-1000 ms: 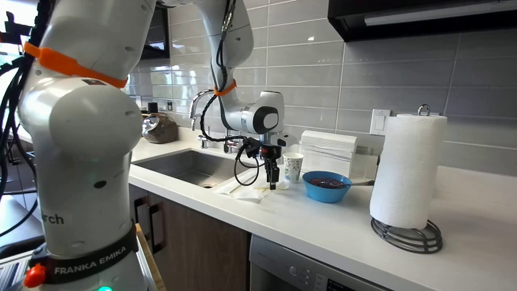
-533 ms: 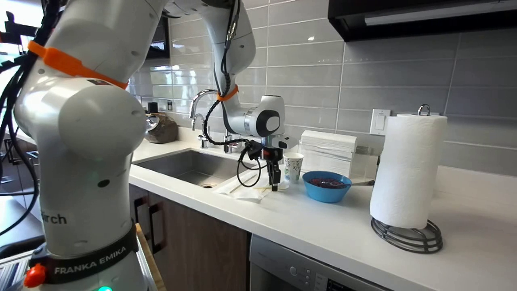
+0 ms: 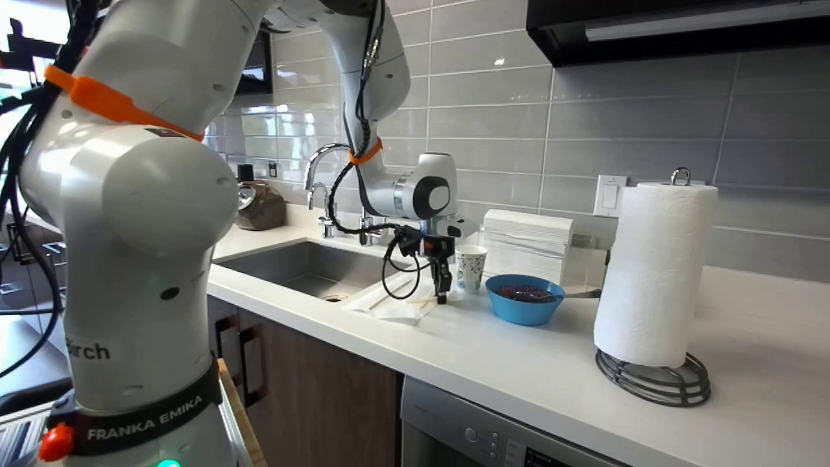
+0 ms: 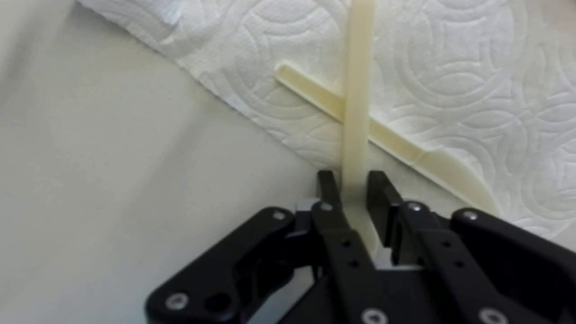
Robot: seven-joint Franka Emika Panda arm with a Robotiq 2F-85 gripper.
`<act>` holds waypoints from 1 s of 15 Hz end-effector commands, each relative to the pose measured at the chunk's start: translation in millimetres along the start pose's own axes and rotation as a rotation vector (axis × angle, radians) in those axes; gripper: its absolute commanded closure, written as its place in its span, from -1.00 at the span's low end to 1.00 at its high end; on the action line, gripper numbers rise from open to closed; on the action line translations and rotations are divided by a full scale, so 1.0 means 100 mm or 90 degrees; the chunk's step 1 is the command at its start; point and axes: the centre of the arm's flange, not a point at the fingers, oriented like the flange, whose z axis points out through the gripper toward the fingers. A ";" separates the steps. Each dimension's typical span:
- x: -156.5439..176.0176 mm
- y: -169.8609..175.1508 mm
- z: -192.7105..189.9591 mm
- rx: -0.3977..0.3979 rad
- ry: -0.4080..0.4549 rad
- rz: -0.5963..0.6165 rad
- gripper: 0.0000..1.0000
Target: Move the spoon to the left
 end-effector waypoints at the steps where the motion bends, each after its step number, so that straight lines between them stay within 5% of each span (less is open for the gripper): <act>1: -0.06 -0.10 -0.03 -0.006 0.011 0.004 0.98; 10: -0.31 -0.21 -0.71 -0.023 0.003 -0.010 0.90; 15: -0.51 -0.41 -0.76 -0.052 -0.082 -0.185 0.90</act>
